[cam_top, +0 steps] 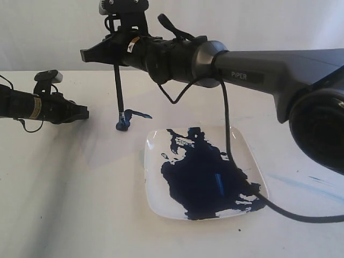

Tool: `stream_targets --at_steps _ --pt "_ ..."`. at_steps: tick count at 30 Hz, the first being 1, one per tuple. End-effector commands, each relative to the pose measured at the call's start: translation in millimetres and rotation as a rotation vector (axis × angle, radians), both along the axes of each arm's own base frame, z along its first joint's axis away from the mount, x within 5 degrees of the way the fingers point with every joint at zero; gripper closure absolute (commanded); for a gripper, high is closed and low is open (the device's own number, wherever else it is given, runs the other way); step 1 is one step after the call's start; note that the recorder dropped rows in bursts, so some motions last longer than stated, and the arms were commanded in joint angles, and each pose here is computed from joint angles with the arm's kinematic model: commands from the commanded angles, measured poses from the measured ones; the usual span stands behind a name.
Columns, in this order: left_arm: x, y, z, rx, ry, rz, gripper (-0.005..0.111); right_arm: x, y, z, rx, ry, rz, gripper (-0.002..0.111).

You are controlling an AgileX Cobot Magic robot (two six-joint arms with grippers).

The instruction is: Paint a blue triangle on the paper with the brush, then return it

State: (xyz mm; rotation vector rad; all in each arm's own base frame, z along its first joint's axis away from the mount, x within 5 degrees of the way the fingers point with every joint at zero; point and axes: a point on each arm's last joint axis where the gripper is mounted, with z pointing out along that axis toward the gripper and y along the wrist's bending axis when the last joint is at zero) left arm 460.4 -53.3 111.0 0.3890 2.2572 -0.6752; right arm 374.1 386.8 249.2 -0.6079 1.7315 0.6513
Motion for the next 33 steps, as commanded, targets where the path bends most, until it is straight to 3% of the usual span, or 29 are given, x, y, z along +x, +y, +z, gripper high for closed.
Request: stream_targets --at_steps 1,16,28,33 --pt "-0.4 1.0 3.5 0.013 -0.007 0.004 0.107 -3.3 -0.4 8.7 0.004 0.003 0.005 0.108" --pt "-0.5 0.9 3.6 0.012 -0.007 0.002 0.107 -17.6 3.1 32.0 -0.016 -0.060 0.043 0.108" --pt "-0.5 0.9 3.6 0.011 -0.006 0.003 0.107 5.7 -30.6 56.1 -0.059 -0.167 -0.014 0.108" --pt "-0.4 1.0 3.5 0.012 -0.006 0.005 0.107 21.0 -48.5 65.7 0.019 -0.194 -0.070 0.108"
